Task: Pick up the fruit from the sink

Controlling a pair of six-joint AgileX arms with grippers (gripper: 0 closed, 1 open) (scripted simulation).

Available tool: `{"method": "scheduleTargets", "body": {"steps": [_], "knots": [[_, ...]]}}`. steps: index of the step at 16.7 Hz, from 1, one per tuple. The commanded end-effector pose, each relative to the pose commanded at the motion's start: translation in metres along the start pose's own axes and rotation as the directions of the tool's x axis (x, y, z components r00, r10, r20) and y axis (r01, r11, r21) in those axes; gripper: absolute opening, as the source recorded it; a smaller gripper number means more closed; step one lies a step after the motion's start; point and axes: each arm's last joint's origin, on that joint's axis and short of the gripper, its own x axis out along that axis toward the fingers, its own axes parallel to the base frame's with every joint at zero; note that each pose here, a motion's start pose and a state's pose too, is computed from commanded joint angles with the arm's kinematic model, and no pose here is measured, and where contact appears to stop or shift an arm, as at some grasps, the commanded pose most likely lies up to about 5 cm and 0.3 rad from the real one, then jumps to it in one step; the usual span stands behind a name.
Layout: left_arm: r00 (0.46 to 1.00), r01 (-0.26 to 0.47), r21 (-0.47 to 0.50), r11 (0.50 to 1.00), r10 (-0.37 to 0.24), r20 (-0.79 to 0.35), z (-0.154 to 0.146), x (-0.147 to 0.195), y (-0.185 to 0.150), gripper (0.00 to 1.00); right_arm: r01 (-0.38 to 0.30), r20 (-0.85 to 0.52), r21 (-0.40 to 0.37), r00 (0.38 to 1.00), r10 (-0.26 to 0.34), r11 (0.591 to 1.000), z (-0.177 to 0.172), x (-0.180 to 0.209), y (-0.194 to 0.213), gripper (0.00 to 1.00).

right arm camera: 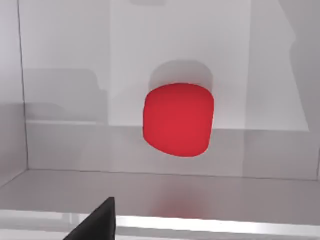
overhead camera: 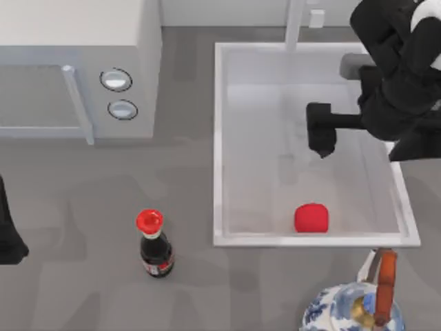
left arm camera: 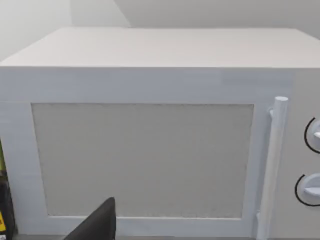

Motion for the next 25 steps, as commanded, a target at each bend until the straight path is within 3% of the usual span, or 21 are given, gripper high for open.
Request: {"method": "scheduleTargets", "body": {"steps": [5,14,25], "knots": [[1.0,0.0,0.0,1.0,0.0,0.0,0.0,0.0,0.0,1.0,0.082,-0.188,-0.006,0.979,-0.081,0.997,0.017,0.056,0.036,1.0],[1.0,0.0,0.0,1.0,0.0,0.0,0.0,0.0,0.0,1.0,0.097,-0.216,-0.005,0.972,-0.096,0.995,0.018,0.071,0.039,1.0],[1.0,0.0,0.0,1.0,0.0,0.0,0.0,0.0,0.0,1.0,0.094,-0.211,-0.008,0.973,-0.093,0.996,-0.013,0.213,0.027,1.0]]}}
